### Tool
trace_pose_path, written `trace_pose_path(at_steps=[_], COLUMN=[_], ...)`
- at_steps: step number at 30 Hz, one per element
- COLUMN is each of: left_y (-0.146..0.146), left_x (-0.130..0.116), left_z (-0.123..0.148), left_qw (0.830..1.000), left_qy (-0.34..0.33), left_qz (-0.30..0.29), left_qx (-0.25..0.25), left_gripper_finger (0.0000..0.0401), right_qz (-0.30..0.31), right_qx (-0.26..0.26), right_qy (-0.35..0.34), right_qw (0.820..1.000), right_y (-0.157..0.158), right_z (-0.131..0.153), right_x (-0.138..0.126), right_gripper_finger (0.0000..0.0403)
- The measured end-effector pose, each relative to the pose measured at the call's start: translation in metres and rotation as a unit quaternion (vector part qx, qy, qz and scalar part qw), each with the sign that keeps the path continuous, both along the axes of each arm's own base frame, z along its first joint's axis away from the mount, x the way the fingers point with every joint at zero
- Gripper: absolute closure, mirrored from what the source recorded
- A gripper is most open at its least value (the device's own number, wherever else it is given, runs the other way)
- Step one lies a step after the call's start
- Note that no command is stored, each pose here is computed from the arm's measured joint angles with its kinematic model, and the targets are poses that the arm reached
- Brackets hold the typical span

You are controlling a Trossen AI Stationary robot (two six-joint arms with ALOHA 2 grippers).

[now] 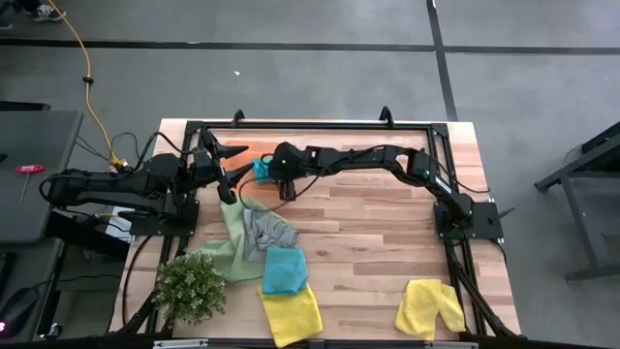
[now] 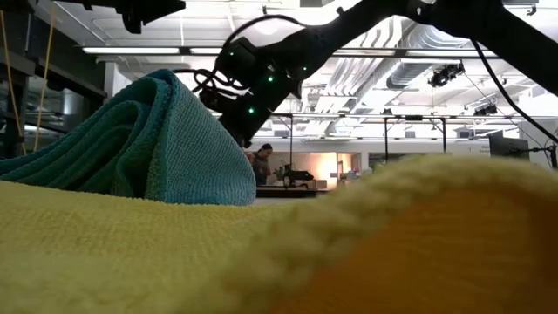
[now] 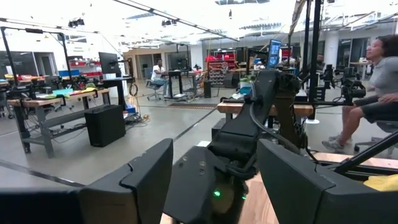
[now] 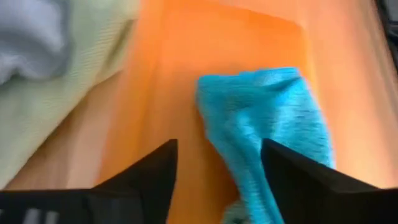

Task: Fold microfiber towels
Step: Put the blue microfiber cloth into the orange bin

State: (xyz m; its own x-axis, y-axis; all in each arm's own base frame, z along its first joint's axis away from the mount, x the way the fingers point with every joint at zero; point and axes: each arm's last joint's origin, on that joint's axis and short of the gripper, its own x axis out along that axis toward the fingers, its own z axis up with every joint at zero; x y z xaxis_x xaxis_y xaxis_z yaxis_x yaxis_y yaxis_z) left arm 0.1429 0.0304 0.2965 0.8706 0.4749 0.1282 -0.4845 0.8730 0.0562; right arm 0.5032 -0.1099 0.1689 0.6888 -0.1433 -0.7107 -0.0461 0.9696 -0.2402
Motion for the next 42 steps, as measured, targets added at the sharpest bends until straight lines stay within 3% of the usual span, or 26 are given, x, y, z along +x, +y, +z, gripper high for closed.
trace_pose_path(at_steps=[5,10,14,18,20,24,28,33,37,42], left_y=[0.0,0.0,0.0,0.0,0.0,0.001,0.002,0.005,0.02,0.052], left_x=[0.0,0.0,0.0,0.001,0.0,0.002,0.011,0.035,0.061,0.093], left_z=[-0.001,-0.002,-0.004,-0.004,-0.004,-0.005,-0.009,-0.02,-0.029,-0.05], left_qw=[1.0,1.0,1.0,1.0,1.0,1.0,0.999,0.999,0.992,0.96], left_qy=[0.007,0.012,0.02,0.02,0.02,0.022,0.029,0.047,0.112,0.237], left_qz=[0.0,0.0,0.0,0.0,0.001,0.001,-0.002,-0.008,0.018,0.095], left_qx=[0.0,0.0,-0.002,-0.001,-0.002,-0.005,-0.015,-0.017,-0.049,-0.111], left_gripper_finger=[0.0178,0.0178,0.0178,0.0178,0.0178,0.0178,0.0178,0.0178,0.018,0.022], right_qz=[0.003,0.014,0.0,-0.022,-0.028,-0.018,0.005,0.017,0.015,0.013], right_qx=[-0.01,0.024,0.032,0.033,0.03,0.029,0.022,0.013,0.014,0.015], right_qy=[-0.003,-0.029,-0.046,-0.121,-0.179,-0.319,-0.409,-0.444,-0.448,-0.443], right_qw=[1.0,0.999,0.998,0.992,0.983,0.947,0.912,0.896,0.894,0.896], right_y=[-0.009,-0.018,-0.017,-0.003,0.007,0.032,0.049,0.058,0.058,0.057], right_z=[0.02,0.056,0.064,0.066,0.064,0.064,0.062,0.063,0.066,0.066], right_x=[-0.008,-0.031,-0.071,-0.13,-0.16,-0.209,-0.242,-0.261,-0.263,-0.262], right_gripper_finger=[0.0144,0.0142,0.0148,0.0158,0.0162,0.0166,0.0167,0.0167,0.0167,0.0167])
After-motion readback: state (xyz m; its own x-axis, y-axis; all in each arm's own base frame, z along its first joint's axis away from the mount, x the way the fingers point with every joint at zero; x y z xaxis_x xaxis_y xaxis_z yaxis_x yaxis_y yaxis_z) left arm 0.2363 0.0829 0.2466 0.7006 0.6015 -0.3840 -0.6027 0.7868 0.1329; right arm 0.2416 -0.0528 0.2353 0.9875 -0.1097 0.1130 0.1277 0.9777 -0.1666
